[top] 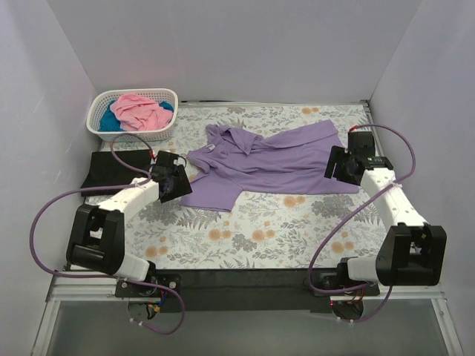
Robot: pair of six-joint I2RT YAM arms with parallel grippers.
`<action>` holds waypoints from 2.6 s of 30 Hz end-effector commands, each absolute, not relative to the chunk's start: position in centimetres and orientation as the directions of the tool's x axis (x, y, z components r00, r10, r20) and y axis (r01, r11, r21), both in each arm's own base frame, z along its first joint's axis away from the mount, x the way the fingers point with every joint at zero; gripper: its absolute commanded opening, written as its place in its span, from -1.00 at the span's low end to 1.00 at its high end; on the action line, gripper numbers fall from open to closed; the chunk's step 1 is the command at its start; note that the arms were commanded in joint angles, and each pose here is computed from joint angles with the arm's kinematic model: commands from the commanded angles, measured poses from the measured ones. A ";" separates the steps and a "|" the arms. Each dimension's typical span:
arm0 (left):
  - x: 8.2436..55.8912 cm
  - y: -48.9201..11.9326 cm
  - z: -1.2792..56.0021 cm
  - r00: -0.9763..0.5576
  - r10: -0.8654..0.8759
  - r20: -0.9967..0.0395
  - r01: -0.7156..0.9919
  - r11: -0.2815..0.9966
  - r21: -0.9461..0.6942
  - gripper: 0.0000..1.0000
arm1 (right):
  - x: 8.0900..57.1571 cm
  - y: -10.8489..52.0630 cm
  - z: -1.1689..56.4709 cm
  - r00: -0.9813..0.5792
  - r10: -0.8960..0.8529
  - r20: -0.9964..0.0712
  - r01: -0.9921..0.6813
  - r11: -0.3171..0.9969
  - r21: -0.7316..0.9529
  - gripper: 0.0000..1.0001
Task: Fold and stack the t-shirts
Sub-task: Flatten the tshirt out
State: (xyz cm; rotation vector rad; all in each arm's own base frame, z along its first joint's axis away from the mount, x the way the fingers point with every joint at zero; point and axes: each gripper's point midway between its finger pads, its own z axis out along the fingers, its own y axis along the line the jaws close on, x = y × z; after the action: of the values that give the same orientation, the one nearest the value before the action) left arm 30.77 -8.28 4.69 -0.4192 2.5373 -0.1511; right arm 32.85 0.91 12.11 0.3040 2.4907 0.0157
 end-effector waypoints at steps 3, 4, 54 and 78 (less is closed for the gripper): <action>31.5 -8.0 4.7 -0.819 -0.296 -0.492 -0.270 0.955 -0.125 0.07 | 30.3 2.0 12.6 -0.774 0.232 -0.589 0.181 0.973 0.144 0.52; 31.2 -8.0 4.4 -0.831 -0.290 -0.475 -0.271 0.956 -0.110 0.06 | 30.3 1.9 12.8 -0.769 0.231 -0.596 0.182 0.973 0.143 0.52; 28.5 -8.1 1.1 -0.887 -0.239 -0.396 -0.268 0.963 0.018 -1.00 | 33.3 -7.1 5.0 -0.693 0.508 -0.512 0.532 0.839 0.112 0.11; 30.4 -7.5 3.3 -0.835 -0.269 -0.480 -0.311 0.951 0.008 -1.00 | 31.4 -6.7 3.3 -0.712 0.539 -0.450 0.550 0.827 0.121 -0.97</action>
State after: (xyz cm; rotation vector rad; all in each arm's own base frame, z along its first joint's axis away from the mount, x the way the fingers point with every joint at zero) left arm 30.07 -8.55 1.83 -0.3850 2.6588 0.0720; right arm 32.00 -7.25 2.14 0.7937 2.5415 -0.0680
